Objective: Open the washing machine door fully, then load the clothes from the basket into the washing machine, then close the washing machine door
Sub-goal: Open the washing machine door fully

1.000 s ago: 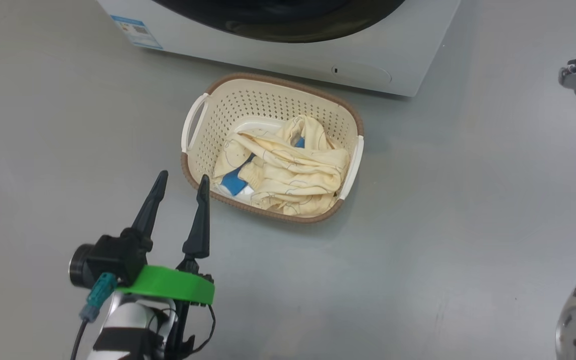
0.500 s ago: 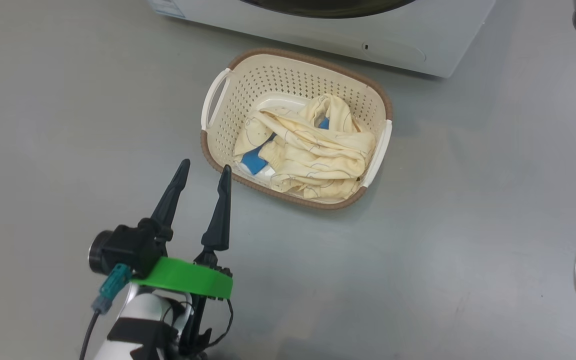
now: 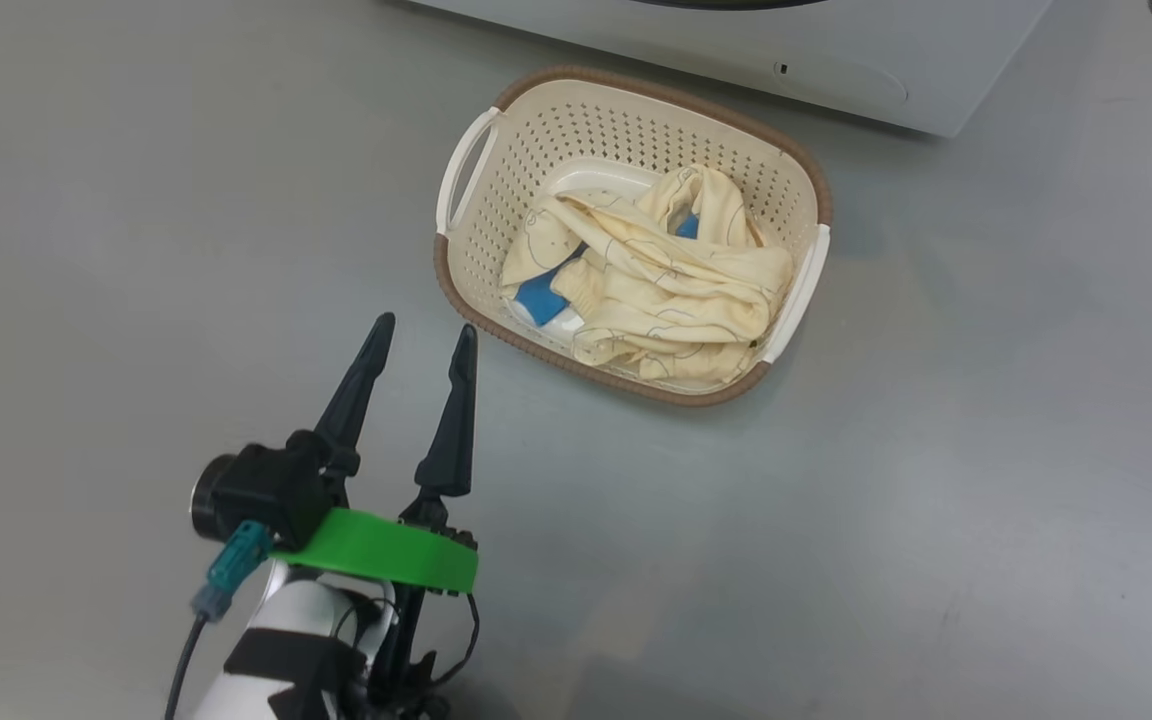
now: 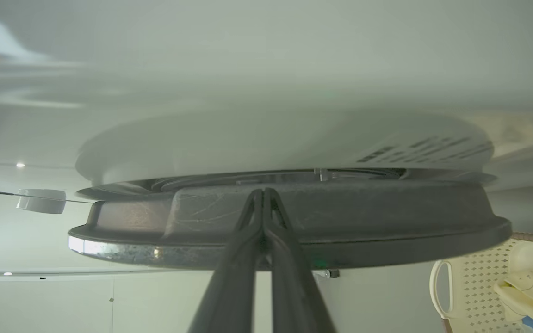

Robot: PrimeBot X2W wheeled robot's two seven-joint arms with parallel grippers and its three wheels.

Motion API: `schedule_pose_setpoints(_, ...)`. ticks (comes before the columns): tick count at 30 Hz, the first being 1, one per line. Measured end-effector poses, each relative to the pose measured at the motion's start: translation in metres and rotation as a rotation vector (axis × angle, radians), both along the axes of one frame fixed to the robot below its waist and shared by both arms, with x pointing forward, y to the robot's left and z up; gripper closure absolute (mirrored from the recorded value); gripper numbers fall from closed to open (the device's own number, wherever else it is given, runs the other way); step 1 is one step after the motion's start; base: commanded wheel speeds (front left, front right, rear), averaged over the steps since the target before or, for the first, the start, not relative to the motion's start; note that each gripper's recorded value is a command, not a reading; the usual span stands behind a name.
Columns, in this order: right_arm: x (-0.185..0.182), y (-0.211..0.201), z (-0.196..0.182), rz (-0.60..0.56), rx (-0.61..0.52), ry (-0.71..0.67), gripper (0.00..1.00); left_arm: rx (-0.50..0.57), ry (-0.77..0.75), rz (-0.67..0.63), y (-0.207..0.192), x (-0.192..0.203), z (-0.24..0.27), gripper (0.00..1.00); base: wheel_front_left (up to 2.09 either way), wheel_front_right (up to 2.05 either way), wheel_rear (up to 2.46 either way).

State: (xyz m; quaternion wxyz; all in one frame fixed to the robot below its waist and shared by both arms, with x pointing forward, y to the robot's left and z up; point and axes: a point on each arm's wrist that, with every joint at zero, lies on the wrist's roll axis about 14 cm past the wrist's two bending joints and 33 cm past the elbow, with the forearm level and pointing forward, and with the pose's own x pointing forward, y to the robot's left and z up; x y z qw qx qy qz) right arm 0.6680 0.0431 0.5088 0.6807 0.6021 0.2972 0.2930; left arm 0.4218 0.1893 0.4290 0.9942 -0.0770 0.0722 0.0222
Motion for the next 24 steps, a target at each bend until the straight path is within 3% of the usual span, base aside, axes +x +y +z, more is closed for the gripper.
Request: schedule_pose_setpoints(24, 0.019, 0.031, -0.003, 0.083, -0.003, 0.042, 1.0, 0.005, 0.022, 0.032, 0.01, 0.001, -0.006, 0.0, 0.0, 0.0, 0.0)
